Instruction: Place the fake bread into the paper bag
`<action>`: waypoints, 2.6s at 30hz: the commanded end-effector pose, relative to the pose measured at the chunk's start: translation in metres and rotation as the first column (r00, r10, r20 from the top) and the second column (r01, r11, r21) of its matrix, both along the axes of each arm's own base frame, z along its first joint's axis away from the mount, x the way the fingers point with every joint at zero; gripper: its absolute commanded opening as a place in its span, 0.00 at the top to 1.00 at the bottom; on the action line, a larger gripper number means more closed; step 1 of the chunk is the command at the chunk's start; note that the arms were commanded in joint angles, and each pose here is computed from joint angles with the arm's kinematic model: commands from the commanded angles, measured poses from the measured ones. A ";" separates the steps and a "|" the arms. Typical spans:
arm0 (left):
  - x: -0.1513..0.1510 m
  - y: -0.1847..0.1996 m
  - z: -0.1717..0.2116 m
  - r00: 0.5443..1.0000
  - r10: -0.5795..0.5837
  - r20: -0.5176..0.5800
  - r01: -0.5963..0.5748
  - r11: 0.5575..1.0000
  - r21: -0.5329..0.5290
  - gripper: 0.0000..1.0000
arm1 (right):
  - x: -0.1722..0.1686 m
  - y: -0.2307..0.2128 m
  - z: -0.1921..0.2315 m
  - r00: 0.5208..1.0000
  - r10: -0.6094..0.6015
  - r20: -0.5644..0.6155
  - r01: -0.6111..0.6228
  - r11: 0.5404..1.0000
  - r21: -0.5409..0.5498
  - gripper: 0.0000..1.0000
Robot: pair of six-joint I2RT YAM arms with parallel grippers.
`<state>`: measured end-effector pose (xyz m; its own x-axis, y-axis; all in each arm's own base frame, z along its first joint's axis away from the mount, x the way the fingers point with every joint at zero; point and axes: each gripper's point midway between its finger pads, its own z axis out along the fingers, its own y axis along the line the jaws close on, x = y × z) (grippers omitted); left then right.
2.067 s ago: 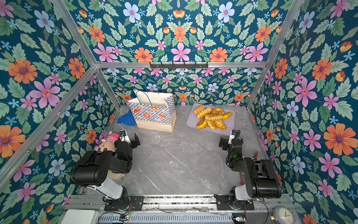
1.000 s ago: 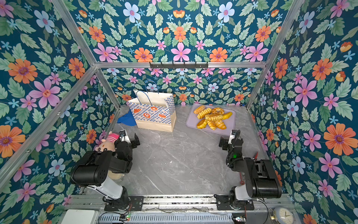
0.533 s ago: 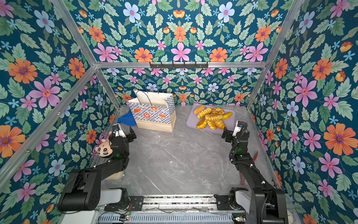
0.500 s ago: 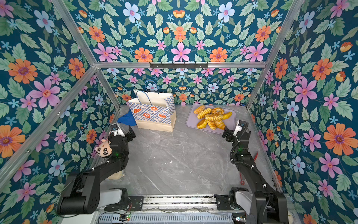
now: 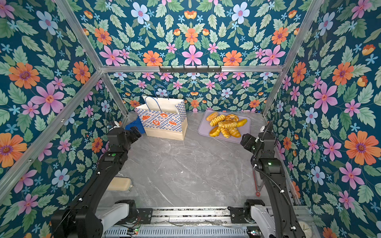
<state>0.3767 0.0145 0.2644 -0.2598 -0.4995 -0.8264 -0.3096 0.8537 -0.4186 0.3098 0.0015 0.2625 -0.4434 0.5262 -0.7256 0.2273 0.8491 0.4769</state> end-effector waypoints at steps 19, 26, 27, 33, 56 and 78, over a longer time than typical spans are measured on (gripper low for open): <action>0.121 -0.023 0.119 0.962 -0.205 -0.181 0.238 0.954 0.181 0.11 | -0.009 0.138 0.016 0.882 0.460 -0.100 -0.447 0.885 0.132 0.19; 0.164 -0.022 0.094 0.936 -0.250 -0.247 0.304 0.930 0.209 0.11 | -0.017 0.146 0.018 0.864 0.492 -0.105 -0.470 0.864 0.178 0.19; 0.167 -0.023 0.090 0.933 -0.258 -0.251 0.312 0.927 0.206 0.11 | -0.018 0.147 0.019 0.863 0.494 -0.105 -0.471 0.863 0.181 0.19; 0.185 -0.034 0.062 0.903 -0.330 -0.274 0.386 0.904 0.184 0.11 | -0.024 0.149 0.021 0.861 0.499 -0.101 -0.473 0.857 0.205 0.19; 0.165 -0.032 0.039 0.880 -0.316 -0.354 0.397 0.899 0.186 0.80 | -0.021 0.152 0.018 0.865 0.492 -0.099 -0.458 0.855 0.243 0.23; 0.035 -0.057 0.038 0.915 -0.301 -0.267 0.252 0.946 -0.202 1.00 | 0.004 0.227 0.013 0.783 0.614 -0.102 -0.572 0.775 0.269 0.30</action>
<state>0.4167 -0.0405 0.2896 -0.6621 -0.4240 -0.6179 -0.1807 0.8905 -0.4175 0.3046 0.2132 0.2673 -0.8384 0.2482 -0.4852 -0.1605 0.7383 0.6550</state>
